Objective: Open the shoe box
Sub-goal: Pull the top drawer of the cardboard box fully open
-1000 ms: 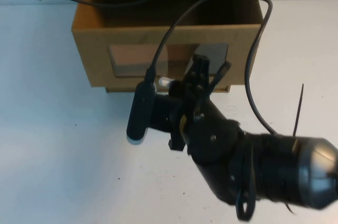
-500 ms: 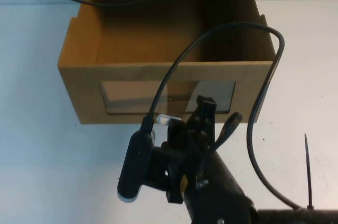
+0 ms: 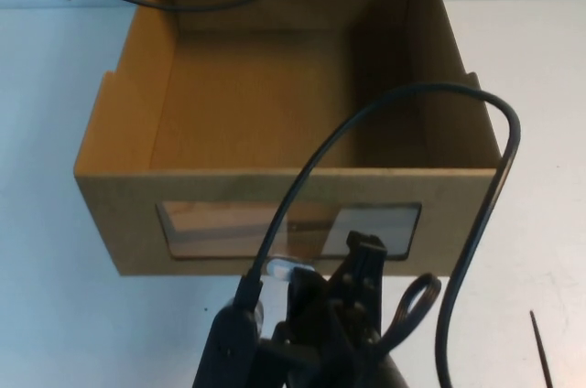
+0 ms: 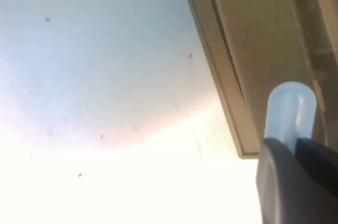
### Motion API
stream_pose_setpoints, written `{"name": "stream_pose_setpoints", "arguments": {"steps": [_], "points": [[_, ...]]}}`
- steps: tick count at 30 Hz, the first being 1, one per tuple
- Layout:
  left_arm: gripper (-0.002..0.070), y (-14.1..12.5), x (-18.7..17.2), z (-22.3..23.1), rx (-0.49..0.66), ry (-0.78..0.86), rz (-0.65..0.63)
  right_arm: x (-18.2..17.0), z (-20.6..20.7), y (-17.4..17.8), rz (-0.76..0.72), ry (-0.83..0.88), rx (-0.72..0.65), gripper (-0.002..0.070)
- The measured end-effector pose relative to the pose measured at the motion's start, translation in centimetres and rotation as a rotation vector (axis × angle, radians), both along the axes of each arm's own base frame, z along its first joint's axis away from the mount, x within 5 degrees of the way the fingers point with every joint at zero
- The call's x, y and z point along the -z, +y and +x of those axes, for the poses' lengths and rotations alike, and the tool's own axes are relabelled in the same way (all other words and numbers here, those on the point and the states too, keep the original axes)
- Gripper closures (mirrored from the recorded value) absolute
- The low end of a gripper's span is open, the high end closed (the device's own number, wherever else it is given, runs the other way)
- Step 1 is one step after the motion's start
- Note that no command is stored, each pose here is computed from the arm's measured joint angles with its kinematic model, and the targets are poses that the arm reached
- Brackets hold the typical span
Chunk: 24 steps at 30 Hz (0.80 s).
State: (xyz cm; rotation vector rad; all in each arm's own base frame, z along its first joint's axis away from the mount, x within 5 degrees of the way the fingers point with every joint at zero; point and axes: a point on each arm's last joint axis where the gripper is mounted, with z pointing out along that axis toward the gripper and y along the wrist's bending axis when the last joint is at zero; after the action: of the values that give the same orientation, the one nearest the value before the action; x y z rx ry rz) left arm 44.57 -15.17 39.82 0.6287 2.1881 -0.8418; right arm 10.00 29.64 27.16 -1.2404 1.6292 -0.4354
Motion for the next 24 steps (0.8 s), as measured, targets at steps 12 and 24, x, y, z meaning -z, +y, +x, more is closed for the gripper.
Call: {"name": "stream_pose_setpoints", "arguments": {"steps": [12,24], "points": [[0.0679,0.0,0.0,0.0,-0.001,-0.001,-0.001,0.0,-1.1,-0.3,0.020,0.007,0.059,0.0594],[0.0679,0.3,-1.7,-0.4,-0.016,-0.053,0.016,-2.0,-1.3,0.2,0.093,0.099,0.147,0.0371]]}}
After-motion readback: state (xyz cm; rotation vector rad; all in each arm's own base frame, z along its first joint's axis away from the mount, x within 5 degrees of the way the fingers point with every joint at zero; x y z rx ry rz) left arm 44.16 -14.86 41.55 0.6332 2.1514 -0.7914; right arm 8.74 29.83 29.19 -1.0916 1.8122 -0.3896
